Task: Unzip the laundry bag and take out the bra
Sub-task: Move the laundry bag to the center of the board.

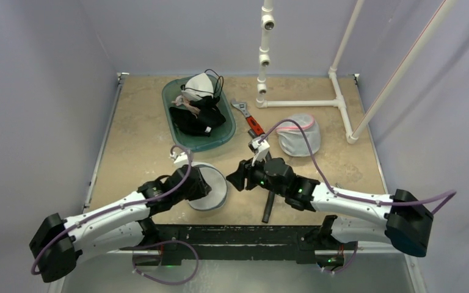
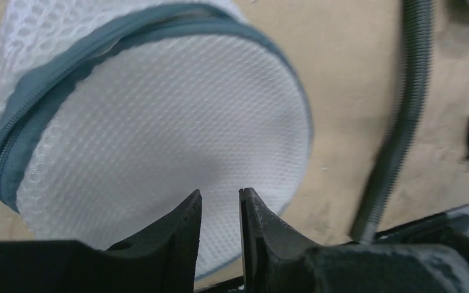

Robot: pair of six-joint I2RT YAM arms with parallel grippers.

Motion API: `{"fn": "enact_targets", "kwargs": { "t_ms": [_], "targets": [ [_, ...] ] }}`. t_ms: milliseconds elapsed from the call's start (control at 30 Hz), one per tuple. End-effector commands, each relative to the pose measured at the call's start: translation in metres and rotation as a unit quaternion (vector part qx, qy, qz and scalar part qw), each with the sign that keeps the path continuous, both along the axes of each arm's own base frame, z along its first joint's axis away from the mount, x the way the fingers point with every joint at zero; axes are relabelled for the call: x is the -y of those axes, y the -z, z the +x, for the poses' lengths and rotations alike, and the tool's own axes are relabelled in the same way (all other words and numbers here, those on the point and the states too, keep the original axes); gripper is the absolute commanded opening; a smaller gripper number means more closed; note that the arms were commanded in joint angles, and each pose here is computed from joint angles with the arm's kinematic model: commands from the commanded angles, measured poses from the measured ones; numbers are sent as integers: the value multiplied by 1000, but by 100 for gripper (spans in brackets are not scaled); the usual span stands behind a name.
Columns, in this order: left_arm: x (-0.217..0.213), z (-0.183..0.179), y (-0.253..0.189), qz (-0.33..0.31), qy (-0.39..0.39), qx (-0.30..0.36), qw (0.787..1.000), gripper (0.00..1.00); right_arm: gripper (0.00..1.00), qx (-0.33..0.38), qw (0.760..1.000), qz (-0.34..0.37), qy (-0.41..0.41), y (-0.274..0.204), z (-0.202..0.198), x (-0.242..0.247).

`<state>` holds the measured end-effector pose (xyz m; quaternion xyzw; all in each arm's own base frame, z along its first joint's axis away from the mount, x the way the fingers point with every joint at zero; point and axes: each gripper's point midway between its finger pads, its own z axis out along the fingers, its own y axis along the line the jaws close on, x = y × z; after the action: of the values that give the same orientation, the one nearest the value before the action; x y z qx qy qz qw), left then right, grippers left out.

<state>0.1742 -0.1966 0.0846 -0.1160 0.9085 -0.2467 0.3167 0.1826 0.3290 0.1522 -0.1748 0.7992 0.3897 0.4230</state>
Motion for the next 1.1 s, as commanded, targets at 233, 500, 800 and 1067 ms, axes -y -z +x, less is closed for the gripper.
{"fn": "enact_targets", "kwargs": {
  "t_ms": [233,500,800,1067],
  "targets": [
    [-23,12,43,37,-74,6,997,27,56,-23,999,-29,38,33,-10,37],
    [-56,7,75,96,-150,-25,984,29,57,-10,998,-32,61,30,-6,49],
    [-93,11,67,108,-257,-12,960,30,62,0,989,-53,137,27,10,75],
    [-137,15,60,147,-343,-46,927,29,68,1,973,-57,222,17,26,105]
  ]
}}
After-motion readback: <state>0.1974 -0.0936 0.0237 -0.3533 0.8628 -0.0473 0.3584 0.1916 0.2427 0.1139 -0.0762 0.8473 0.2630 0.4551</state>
